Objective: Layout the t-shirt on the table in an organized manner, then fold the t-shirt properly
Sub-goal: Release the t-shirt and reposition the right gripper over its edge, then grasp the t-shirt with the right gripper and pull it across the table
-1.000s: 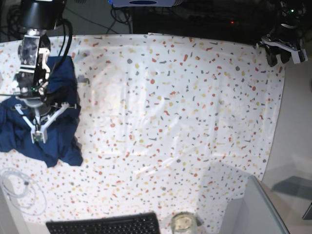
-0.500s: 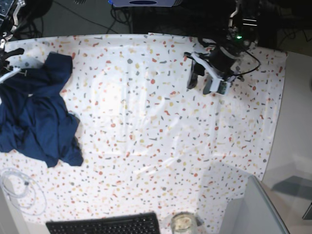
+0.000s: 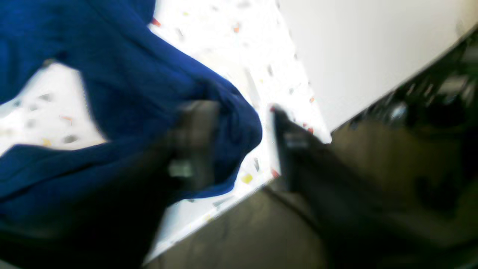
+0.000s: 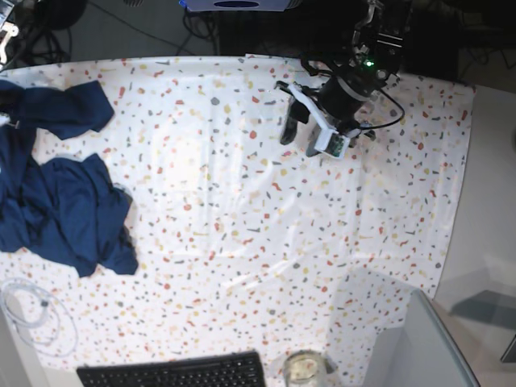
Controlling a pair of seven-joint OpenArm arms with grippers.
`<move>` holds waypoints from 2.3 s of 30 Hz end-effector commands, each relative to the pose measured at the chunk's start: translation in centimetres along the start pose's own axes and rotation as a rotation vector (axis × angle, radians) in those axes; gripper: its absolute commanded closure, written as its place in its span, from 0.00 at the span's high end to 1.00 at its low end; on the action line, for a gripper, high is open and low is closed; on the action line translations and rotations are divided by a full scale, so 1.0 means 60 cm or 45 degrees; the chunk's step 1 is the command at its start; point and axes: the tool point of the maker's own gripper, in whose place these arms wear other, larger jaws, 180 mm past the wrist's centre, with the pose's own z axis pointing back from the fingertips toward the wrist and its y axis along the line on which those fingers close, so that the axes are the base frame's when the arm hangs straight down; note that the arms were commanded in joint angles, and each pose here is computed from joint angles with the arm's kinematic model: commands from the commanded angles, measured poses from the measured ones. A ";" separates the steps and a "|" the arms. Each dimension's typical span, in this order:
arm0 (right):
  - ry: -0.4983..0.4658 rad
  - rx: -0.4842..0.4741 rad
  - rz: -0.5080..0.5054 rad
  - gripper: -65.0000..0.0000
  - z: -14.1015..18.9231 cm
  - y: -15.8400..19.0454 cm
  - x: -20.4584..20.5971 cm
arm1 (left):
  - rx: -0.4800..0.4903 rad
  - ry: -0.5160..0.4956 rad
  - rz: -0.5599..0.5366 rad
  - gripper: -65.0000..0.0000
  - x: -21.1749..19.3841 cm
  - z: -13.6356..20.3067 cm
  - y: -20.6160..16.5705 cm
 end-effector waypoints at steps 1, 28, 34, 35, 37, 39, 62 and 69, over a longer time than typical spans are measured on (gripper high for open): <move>-0.123 0.003 0.038 0.63 0.016 0.003 0.049 | 0.088 -0.015 0.004 0.45 0.000 0.015 0.042; -0.210 0.833 0.671 0.02 0.059 0.571 0.093 | 0.502 -0.020 0.336 0.45 -0.071 0.147 0.227; -0.330 1.091 0.769 0.00 0.198 0.712 0.086 | 0.502 -0.026 0.330 0.45 -0.067 0.145 0.229; -0.358 1.139 0.803 0.00 0.226 0.736 0.083 | 0.504 -0.029 0.330 0.45 -0.066 0.145 0.230; -0.422 1.244 0.878 0.00 0.291 0.785 0.073 | 0.505 -0.033 0.323 0.45 -0.062 0.146 0.232; -0.481 1.335 0.956 0.07 0.351 0.818 0.055 | 0.507 -0.035 0.307 0.45 -0.058 0.149 0.238; -0.183 0.859 0.845 0.76 0.138 0.555 0.059 | 0.256 -0.055 0.323 0.15 -0.033 0.065 0.112; -0.153 0.854 0.858 0.42 0.082 0.566 0.033 | 0.360 0.060 0.398 0.00 -0.107 0.084 0.155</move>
